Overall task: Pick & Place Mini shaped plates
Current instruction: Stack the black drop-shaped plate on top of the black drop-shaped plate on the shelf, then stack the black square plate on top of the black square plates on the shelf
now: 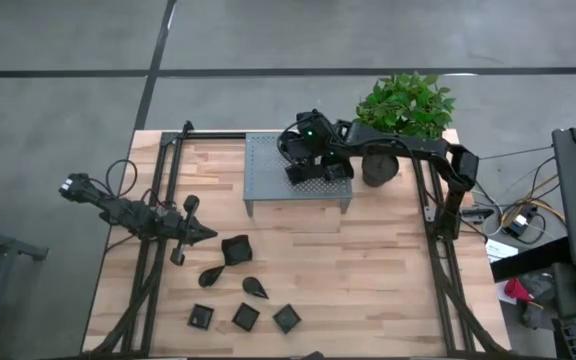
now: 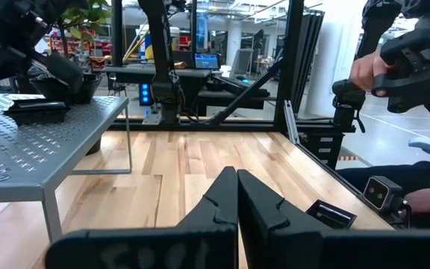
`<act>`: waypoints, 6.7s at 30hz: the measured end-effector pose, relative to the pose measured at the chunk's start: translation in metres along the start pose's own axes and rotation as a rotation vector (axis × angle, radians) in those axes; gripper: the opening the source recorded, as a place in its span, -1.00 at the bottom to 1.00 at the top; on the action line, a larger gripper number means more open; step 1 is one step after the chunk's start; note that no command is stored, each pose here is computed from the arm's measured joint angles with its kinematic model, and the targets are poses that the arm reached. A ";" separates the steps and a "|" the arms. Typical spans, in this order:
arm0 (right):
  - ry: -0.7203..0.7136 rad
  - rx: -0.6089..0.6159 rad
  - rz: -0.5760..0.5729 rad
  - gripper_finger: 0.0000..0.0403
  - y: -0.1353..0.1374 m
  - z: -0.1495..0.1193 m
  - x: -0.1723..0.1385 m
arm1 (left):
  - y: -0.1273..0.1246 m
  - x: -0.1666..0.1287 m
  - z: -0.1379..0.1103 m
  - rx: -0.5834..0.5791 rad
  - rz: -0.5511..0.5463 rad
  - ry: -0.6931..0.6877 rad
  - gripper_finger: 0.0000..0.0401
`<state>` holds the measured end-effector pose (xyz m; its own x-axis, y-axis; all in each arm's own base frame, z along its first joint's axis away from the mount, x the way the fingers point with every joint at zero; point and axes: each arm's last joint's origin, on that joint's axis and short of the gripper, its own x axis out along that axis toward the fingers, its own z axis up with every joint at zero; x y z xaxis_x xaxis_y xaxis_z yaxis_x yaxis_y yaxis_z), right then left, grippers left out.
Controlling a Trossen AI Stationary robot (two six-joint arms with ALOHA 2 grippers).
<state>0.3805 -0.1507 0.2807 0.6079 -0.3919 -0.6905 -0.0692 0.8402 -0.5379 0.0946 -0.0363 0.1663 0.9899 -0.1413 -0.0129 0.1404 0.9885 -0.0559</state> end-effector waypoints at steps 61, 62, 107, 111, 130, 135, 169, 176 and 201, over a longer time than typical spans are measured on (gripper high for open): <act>-0.179 0.082 0.501 -0.96 0.188 0.070 -0.130 | 0.000 0.000 0.000 0.000 0.000 0.000 -1.00; -0.198 0.077 0.508 -0.96 0.194 0.070 -0.129 | 0.000 0.000 0.000 0.000 0.000 0.000 -1.00; -0.290 -0.056 0.703 -0.52 0.403 0.068 -0.053 | 0.000 0.001 -0.001 0.005 0.001 0.015 -1.00; -0.285 -0.056 0.693 -0.54 0.403 0.066 -0.051 | 0.000 0.001 -0.001 0.005 0.001 0.015 -1.00; -0.269 -0.054 0.666 -0.72 0.409 0.063 -0.042 | 0.000 0.001 -0.001 0.005 0.001 0.016 -1.00; -0.263 -0.054 0.658 -0.92 0.409 0.062 -0.042 | 0.000 0.001 -0.001 0.005 0.001 0.016 -1.00; -0.206 -0.225 -0.165 -0.96 0.196 0.063 -0.124 | 0.000 0.001 -0.001 0.006 0.001 0.017 -1.00; -0.063 -0.283 -0.170 -0.96 0.144 0.042 -0.091 | 0.000 0.001 -0.001 0.005 0.001 0.017 -1.00; 0.053 -0.376 -0.160 -0.96 0.113 0.020 -0.065 | 0.000 0.001 -0.001 0.005 0.001 0.017 -1.00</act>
<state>0.3492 -0.0230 0.2746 0.5934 -0.5334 -0.6028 -0.2678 0.5754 -0.7728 0.0956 -0.0367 0.1648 0.9896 -0.1410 -0.0298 0.1394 0.9890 -0.0504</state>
